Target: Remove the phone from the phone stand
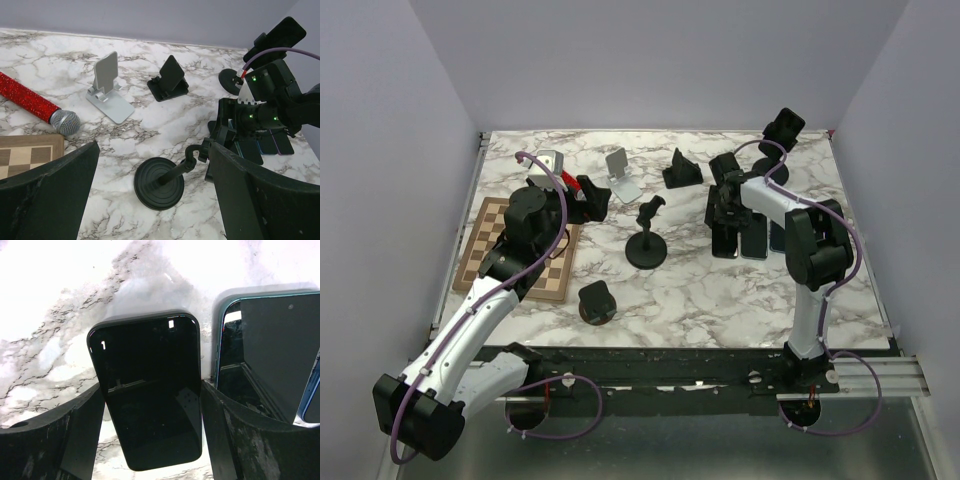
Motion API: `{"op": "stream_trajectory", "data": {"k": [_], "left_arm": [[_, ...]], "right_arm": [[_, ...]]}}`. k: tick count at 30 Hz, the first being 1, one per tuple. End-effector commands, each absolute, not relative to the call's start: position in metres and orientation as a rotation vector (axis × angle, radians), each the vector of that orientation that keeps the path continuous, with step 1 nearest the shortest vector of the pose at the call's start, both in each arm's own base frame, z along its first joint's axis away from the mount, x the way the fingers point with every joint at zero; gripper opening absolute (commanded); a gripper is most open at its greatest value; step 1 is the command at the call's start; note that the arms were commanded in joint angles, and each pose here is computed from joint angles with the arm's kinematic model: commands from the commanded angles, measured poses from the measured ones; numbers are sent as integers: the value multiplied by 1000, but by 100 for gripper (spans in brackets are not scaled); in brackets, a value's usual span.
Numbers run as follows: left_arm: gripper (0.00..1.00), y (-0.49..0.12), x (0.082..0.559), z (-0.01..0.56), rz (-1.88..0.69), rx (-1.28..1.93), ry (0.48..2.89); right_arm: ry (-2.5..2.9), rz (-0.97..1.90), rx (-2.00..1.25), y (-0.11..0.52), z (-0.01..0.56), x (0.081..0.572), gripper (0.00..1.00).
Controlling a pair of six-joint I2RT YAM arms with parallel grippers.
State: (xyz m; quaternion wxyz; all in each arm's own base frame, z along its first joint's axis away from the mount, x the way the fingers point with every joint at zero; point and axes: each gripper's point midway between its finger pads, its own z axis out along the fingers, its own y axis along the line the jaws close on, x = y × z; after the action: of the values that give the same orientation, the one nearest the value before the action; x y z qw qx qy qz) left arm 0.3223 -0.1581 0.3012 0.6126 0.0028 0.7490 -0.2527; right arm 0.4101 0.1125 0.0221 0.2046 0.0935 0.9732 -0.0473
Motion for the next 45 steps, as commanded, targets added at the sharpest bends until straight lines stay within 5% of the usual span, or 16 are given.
{"op": "stream_trajectory", "data": {"k": [1,20,32,45], "left_arm": [[98,-161,322,311,-595,18,1709],[98,-161,321,312,-600,18,1701],[98,-162,321,312,-607,19,1704],[98,-164,321,311,-614,20,1704]], "right_arm": [[2733,-218,277,98,4,402,10],[2696,-205,252,98,28,408,50],[2610,-133,216,103,65,414,88],[2422,-110,299,95,114,426,100]]}}
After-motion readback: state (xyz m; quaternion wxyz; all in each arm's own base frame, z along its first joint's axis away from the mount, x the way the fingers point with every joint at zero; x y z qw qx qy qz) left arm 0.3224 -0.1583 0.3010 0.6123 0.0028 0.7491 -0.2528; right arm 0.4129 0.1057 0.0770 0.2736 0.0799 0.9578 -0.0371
